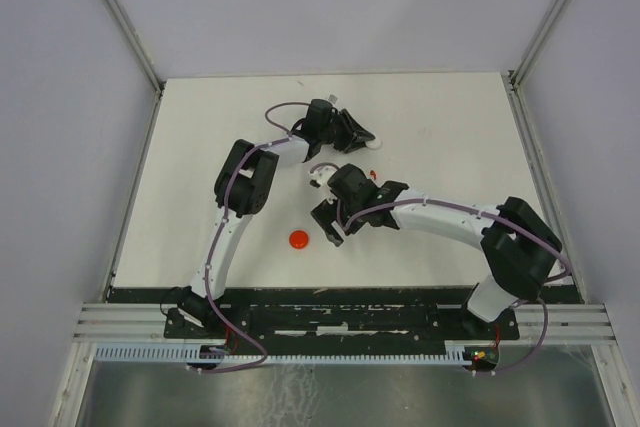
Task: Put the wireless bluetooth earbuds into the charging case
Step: Place the charging case at the center of the board.
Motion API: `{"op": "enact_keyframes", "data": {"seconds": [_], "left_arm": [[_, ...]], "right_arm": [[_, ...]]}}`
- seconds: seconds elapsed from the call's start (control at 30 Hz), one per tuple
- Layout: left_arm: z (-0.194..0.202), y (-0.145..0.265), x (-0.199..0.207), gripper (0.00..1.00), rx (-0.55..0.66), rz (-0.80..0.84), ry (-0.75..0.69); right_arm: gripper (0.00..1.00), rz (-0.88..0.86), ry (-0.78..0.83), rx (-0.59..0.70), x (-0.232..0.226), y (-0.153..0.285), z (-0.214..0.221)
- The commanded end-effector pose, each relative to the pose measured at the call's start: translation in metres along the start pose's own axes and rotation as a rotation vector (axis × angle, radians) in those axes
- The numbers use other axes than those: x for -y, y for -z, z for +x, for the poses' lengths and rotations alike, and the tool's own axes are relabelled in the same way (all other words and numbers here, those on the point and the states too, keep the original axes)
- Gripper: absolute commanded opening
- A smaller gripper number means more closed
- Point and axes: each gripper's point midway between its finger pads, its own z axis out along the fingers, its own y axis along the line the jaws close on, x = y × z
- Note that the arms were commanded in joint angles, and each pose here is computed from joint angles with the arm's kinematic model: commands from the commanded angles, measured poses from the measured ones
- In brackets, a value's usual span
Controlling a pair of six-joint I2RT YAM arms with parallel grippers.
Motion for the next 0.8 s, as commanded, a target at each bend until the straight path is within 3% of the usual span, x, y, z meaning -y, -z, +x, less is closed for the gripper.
{"op": "enact_keyframes", "data": {"seconds": [0.0, 0.27, 0.33, 0.57, 0.6, 0.77], "left_arm": [[-0.005, -0.001, 0.012, 0.47, 0.008, 0.023, -0.074], [-0.006, 0.002, 0.022, 0.61, -0.001, 0.051, -0.086], [-0.006, 0.003, 0.026, 0.72, -0.006, 0.064, -0.092], [-0.008, 0.006, 0.039, 0.81, -0.011, 0.097, -0.111], [-0.009, 0.007, 0.042, 0.87, -0.01, 0.102, -0.115], [-0.012, 0.011, 0.048, 0.9, -0.02, 0.105, -0.122]], "right_arm": [[0.9, -0.01, 0.067, 0.035, -0.013, -0.006, -0.019], [0.91, -0.026, 0.139, 0.002, -0.027, -0.029, -0.013], [0.91, -0.026, 0.148, 0.004, -0.028, -0.034, -0.014], [0.91, -0.039, 0.174, 0.005, -0.033, -0.046, -0.015], [0.91, -0.042, 0.178, 0.006, -0.034, -0.047, -0.015], [0.91, -0.047, 0.194, -0.01, -0.038, -0.054, -0.016]]}}
